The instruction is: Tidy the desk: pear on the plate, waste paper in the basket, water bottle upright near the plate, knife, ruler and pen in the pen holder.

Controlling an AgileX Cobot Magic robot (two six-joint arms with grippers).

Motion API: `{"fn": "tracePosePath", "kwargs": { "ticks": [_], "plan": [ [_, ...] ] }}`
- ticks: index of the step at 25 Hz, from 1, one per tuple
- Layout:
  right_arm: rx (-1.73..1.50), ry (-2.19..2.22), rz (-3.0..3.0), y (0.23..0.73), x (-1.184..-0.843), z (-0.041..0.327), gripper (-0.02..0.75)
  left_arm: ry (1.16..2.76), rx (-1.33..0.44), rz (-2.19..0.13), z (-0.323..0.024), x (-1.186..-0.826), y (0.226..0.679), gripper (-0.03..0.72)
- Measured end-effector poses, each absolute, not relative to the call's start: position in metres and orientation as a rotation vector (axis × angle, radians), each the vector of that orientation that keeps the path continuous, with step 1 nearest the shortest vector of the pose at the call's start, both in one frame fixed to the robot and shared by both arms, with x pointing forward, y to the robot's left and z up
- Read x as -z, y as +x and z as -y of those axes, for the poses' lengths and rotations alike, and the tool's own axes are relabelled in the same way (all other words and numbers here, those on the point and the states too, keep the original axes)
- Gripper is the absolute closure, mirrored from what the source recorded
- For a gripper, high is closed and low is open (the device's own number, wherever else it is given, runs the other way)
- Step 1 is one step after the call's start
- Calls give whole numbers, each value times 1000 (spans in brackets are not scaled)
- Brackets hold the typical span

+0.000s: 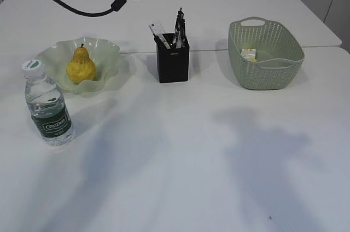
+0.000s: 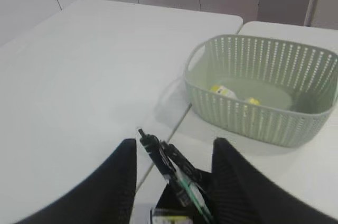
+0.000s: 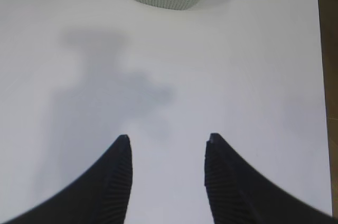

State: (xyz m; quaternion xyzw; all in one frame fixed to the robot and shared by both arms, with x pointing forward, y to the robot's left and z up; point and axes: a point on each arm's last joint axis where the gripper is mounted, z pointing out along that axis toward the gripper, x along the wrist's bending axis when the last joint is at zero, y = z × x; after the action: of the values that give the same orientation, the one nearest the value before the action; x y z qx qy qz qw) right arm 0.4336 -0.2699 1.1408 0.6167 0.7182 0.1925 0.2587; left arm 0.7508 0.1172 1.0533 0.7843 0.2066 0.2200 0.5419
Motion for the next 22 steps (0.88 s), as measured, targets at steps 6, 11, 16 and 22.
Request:
{"fn": "tracePosePath", "kwargs": {
  "ticks": [6,11,16,22],
  "plan": [
    [-525,1671,-1946,434,-1141,270,370,1966,-460,-520,-130,-1073,737,361],
    [-529,1672,-1946,434,-1141,269,370,2084,-431,-595,-139,-1087,724,361],
    [-530,1671,-1946,434,-1141,269,370,2184,-422,-697,-151,-1105,708,361],
    [-531,1670,-1945,434,-1141,269,370,2227,-366,-877,-162,-1126,688,361]
  ]
}}
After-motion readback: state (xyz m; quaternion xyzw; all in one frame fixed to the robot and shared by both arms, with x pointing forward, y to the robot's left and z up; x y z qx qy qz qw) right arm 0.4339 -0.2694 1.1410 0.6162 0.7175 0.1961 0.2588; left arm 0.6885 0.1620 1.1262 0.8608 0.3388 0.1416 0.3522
